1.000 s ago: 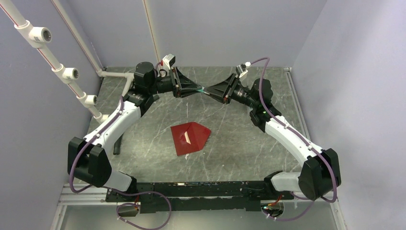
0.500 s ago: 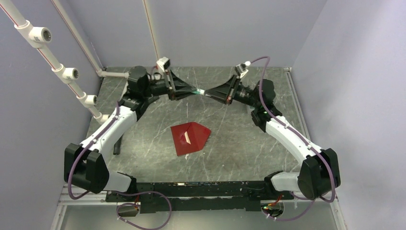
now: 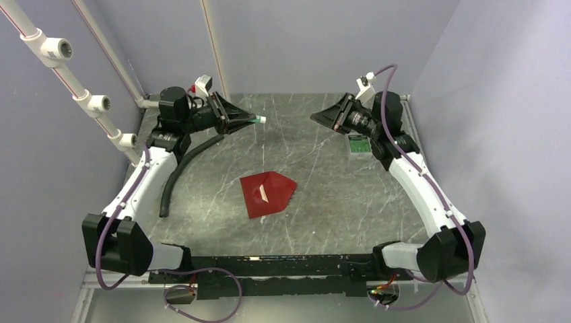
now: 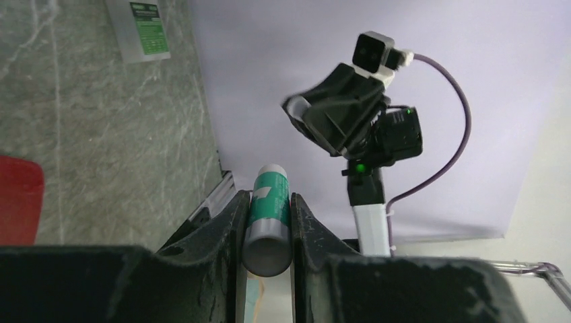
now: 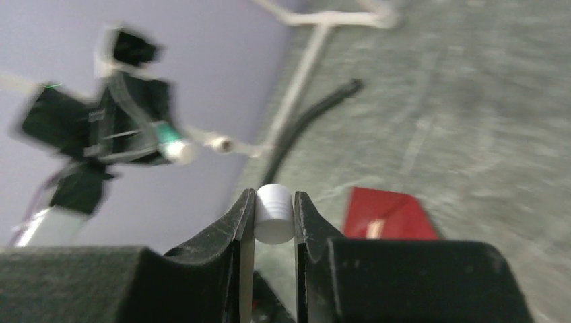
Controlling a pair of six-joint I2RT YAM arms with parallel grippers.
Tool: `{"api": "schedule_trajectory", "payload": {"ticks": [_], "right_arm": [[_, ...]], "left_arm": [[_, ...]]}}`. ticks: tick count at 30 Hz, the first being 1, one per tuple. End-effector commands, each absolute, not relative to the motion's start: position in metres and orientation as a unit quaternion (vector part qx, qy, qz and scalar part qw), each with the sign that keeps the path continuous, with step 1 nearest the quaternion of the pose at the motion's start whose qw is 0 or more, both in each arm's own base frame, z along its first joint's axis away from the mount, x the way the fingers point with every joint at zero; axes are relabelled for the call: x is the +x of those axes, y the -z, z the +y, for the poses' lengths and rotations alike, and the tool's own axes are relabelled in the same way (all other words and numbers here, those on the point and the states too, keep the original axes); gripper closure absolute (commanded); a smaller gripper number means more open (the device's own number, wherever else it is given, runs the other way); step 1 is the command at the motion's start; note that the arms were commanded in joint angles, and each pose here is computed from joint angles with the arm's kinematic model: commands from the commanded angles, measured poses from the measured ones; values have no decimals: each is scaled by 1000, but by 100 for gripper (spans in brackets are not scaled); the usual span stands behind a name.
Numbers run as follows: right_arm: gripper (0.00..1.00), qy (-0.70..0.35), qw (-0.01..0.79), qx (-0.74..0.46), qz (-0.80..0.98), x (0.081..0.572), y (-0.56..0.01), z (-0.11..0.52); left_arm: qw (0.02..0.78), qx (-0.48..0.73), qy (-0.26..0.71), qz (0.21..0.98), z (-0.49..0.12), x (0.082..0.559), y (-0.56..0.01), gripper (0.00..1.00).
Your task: Place the letter into the envelope and seal it
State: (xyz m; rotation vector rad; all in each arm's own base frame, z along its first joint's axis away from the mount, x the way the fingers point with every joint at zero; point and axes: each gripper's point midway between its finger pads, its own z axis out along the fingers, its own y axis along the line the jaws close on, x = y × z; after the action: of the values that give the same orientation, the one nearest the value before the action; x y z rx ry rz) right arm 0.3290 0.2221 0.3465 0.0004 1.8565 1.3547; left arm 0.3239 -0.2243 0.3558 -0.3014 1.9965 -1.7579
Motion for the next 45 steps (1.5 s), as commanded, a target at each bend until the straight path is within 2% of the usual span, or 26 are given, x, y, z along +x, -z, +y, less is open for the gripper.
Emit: {"api": "schedule_trajectory", "payload": {"ticks": [1, 5, 9, 15, 20, 24, 26, 31, 36, 41, 45], "right_arm": [[100, -302, 371, 67, 875, 349, -243, 164], [100, -171, 318, 97, 928, 346, -176, 128], [96, -87, 256, 104, 957, 332, -123, 105], [89, -13, 196, 105, 975, 324, -78, 92], [79, 21, 177, 98, 979, 326, -55, 88], [76, 39, 167, 93, 981, 330, -40, 85], [73, 43, 166, 92, 981, 333, -36, 85], [53, 30, 165, 86, 982, 336, -33, 92], [45, 16, 164, 85, 983, 339, -40, 98], [38, -2, 206, 89, 975, 348, -84, 101], [34, -84, 259, 43, 961, 355, -136, 125]], "left_arm": [[275, -51, 584, 762, -221, 316, -355, 97], [272, -22, 534, 800, -229, 313, -331, 97], [263, 12, 498, 826, -245, 308, -313, 97], [240, 29, 485, 840, -258, 308, -295, 98], [225, 39, 479, 848, -265, 308, -284, 97], [219, 40, 473, 852, -265, 309, -277, 98], [217, 40, 471, 854, -265, 310, -274, 98], [214, 48, 469, 855, -266, 310, -273, 98], [218, 56, 466, 856, -266, 311, -275, 98], [219, 62, 469, 853, -267, 311, -280, 97], [216, 74, 481, 846, -270, 309, -285, 98]]}}
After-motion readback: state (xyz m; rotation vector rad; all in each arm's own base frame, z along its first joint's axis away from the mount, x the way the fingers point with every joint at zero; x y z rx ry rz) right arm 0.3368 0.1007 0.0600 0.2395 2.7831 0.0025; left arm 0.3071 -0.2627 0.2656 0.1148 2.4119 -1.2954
